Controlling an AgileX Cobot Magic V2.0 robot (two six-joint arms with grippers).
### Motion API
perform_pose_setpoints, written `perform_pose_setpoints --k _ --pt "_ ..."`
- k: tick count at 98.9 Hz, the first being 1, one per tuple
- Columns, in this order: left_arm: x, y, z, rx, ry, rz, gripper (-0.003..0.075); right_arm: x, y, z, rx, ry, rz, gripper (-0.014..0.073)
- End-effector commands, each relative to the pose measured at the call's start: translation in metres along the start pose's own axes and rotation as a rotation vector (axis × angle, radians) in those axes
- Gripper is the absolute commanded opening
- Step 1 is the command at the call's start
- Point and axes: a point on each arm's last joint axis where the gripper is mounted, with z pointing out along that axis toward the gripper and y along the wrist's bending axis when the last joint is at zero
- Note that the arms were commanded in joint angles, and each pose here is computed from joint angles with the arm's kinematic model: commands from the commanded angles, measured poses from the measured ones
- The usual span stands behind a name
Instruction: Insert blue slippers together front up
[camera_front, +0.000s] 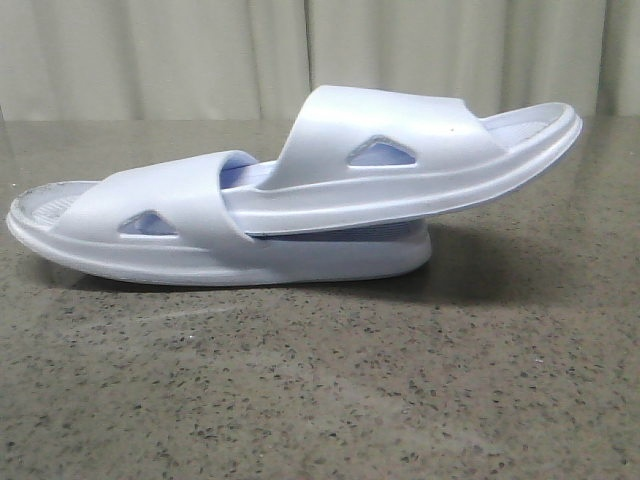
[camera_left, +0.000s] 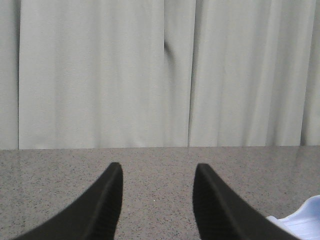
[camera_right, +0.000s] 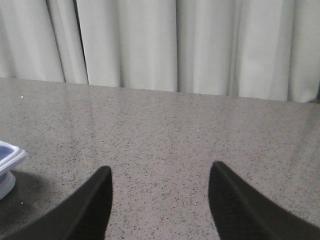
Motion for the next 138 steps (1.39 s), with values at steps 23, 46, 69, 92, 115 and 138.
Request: perform_pose_setpoints --k 23,46,69,92,115,138 --pt "-0.008 0.0 0.001 -0.004 -0.017 -0.007 0.0016 -0.008 0.001 -0.003 -0.012 -0.086 -0.012 0.0125" --pt "-0.008 0.0 0.001 -0.002 -0.016 -0.007 0.0016 -0.007 0.0 -0.002 -0.006 -0.075 -0.012 -0.0107" --pt "-0.008 0.0 0.001 -0.002 -0.016 -0.007 0.0016 -0.007 0.0 -0.002 -0.006 -0.075 -0.012 -0.0107" --pt "-0.008 0.0 0.001 -0.002 -0.016 -0.007 0.0016 -0.007 0.0 -0.002 -0.006 -0.075 -0.012 -0.0107" --pt "-0.008 0.0 0.001 -0.002 -0.016 -0.007 0.0016 -0.007 0.0 -0.002 -0.006 -0.075 -0.012 -0.0107" --pt "0.008 0.002 -0.001 -0.02 0.03 0.101 0.0016 -0.007 0.0 -0.002 -0.006 -0.075 -0.012 -0.0107"
